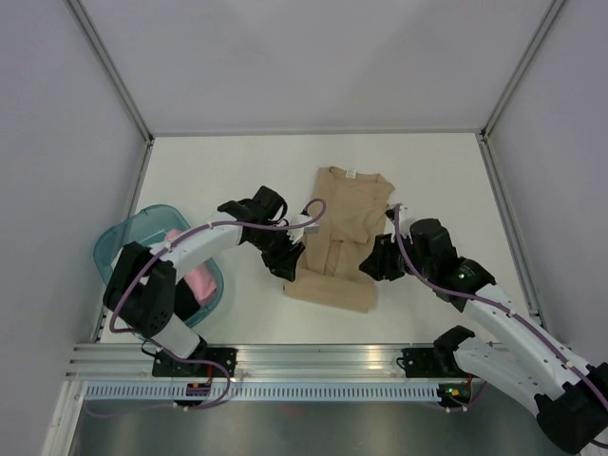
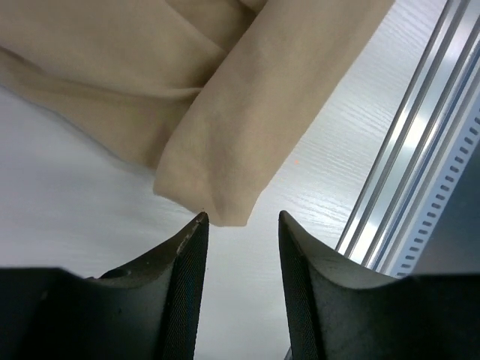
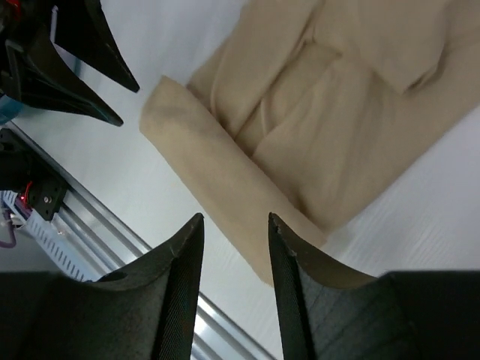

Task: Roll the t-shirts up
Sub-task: Roll the tshirt

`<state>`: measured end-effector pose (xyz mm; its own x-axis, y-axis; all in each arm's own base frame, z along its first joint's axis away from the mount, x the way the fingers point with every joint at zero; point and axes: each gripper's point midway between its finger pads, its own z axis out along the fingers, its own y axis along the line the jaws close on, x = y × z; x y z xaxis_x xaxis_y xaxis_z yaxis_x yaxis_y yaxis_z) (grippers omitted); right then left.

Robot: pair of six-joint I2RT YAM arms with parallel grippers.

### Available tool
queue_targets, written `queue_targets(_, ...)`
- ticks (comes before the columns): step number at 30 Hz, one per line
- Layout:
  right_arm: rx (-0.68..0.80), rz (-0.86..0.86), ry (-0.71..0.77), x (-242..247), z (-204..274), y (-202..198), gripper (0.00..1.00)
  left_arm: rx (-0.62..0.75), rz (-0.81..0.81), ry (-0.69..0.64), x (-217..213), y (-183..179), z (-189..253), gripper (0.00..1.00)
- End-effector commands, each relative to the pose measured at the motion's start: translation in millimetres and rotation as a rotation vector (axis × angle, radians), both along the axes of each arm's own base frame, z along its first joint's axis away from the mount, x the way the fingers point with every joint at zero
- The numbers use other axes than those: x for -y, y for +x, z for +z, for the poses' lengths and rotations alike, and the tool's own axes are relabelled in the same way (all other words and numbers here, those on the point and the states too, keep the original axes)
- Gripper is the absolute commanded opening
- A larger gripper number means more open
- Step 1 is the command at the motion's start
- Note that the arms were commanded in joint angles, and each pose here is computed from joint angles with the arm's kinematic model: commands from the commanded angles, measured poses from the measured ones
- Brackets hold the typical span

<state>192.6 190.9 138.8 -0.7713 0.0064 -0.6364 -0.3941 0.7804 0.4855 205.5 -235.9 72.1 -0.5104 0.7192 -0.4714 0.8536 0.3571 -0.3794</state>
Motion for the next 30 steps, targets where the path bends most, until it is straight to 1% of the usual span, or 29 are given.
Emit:
queue_targets(1,0.443,0.064,0.015,-4,87,37,0.47,0.178,-0.098,-0.084,3,11,44,0.48)
queue_targets(2,0.536,0.111,-0.022,-2,94,39,0.58,0.229,-0.145,-0.083,1,12,45,0.48)
queue_targets(3,0.590,0.132,-0.037,-3,98,41,0.60,0.281,-0.185,-0.073,-2,12,47,0.49)
queue_targets(4,0.616,0.157,-0.066,-1,93,41,0.60,0.367,-0.231,-0.091,-2,13,57,0.50)
queue_targets(5,0.660,0.198,-0.127,1,89,44,0.60,0.437,-0.319,-0.086,-6,8,48,0.53)
queue_targets(6,0.664,0.211,-0.153,3,84,45,0.60,0.593,-0.369,-0.115,3,15,60,0.59)
queue_targets(7,0.662,0.228,-0.181,4,78,46,0.60,0.671,-0.413,-0.116,4,14,59,0.62)
queue_targets(8,0.648,0.233,-0.212,7,71,47,0.60,0.724,-0.497,-0.087,-2,6,35,0.65)
queue_targets(9,0.646,0.246,-0.239,9,66,48,0.60,0.796,-0.553,-0.058,1,3,28,0.65)
queue_targets(10,0.631,0.252,-0.254,10,61,47,0.60,0.918,-0.563,-0.078,10,11,36,0.66)
queue_targets(11,0.617,0.255,-0.266,12,56,46,0.60,0.930,-0.607,-0.054,5,4,17,0.66)
queue_targets(13,0.610,0.268,-0.275,13,48,42,0.59,0.983,-0.617,-0.059,12,3,15,0.68)
queue_targets(14,0.615,0.272,-0.277,14,46,40,0.60,0.963,-0.621,-0.047,10,0,5,0.68)
queue_targets(18,0.607,0.308,-0.282,16,32,30,0.59,0.966,-0.623,0.005,10,2,-13,0.70)
queue_targets(21,0.597,0.389,-0.273,11,19,19,0.59,0.951,-0.630,0.033,7,1,-26,0.70)
queue_targets(23,0.605,0.427,-0.307,12,8,17,0.60,0.923,-0.637,0.049,4,-2,-37,0.69)
queue_targets(25,0.579,0.468,-0.368,18,-9,16,0.60,0.901,-0.625,0.062,2,-2,-42,0.68)
queue_targets(26,0.576,0.518,-0.416,23,-18,14,0.59,0.897,-0.620,0.073,1,-1,-44,0.65)
queue_targets(28,0.568,0.541,-0.448,25,-24,13,0.58,0.873,-0.614,0.087,-2,-2,-50,0.59)
queue_targets(29,0.572,0.552,-0.470,27,-27,13,0.58,0.869,-0.606,0.091,-2,-1,-51,0.50)
queue_targets(30,0.565,0.583,-0.482,25,-33,8,0.58,0.856,-0.601,0.095,-2,-2,-53,0.46)
